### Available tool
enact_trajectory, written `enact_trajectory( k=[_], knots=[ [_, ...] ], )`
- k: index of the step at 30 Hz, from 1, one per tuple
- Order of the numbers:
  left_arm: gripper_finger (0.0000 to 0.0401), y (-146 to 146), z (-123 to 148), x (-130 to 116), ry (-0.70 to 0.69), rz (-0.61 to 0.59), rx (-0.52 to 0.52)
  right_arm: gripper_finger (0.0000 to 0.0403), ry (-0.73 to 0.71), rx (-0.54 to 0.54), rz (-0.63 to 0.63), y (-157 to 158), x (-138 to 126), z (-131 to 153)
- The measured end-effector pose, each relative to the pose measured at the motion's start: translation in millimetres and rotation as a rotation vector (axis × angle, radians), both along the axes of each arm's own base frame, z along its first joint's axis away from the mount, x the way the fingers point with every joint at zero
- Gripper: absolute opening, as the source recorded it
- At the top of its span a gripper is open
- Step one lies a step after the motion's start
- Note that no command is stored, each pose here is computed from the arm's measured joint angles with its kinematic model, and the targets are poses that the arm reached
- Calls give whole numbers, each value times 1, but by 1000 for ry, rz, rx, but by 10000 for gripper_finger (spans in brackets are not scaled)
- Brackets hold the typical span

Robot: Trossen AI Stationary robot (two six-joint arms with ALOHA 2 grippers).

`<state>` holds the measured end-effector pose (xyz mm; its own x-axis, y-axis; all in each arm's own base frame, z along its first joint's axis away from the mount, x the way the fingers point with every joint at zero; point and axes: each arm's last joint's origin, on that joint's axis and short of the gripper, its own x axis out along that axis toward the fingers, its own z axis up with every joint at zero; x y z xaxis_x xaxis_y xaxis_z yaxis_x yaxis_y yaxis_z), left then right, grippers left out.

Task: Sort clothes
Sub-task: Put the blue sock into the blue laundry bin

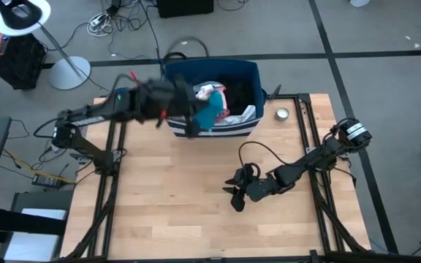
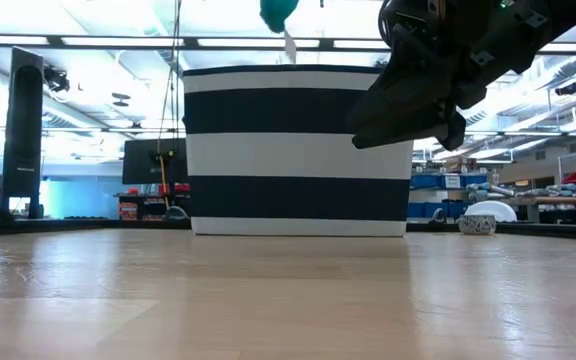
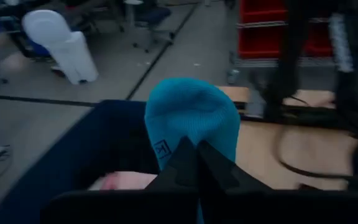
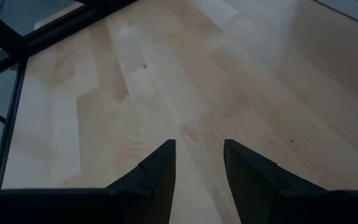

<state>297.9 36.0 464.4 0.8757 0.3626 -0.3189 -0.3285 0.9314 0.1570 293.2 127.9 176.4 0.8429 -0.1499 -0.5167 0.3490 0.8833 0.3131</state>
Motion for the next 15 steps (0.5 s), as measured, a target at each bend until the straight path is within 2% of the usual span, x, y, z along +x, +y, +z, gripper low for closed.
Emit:
enact_trajectory(
  k=[6, 12, 15],
  knots=[
    [0, 51, 10, -18, 15, 124, -5, 137, 5, -2, 0, 0, 0, -1],
    [0, 90, -10, -29, 112, 216, -50, 137, 11, -12, 4, 0, -1, -1],
    [1, 104, -28, -31, 149, 218, -117, 137, 15, -14, 3, 0, -1, -1]
  ],
)
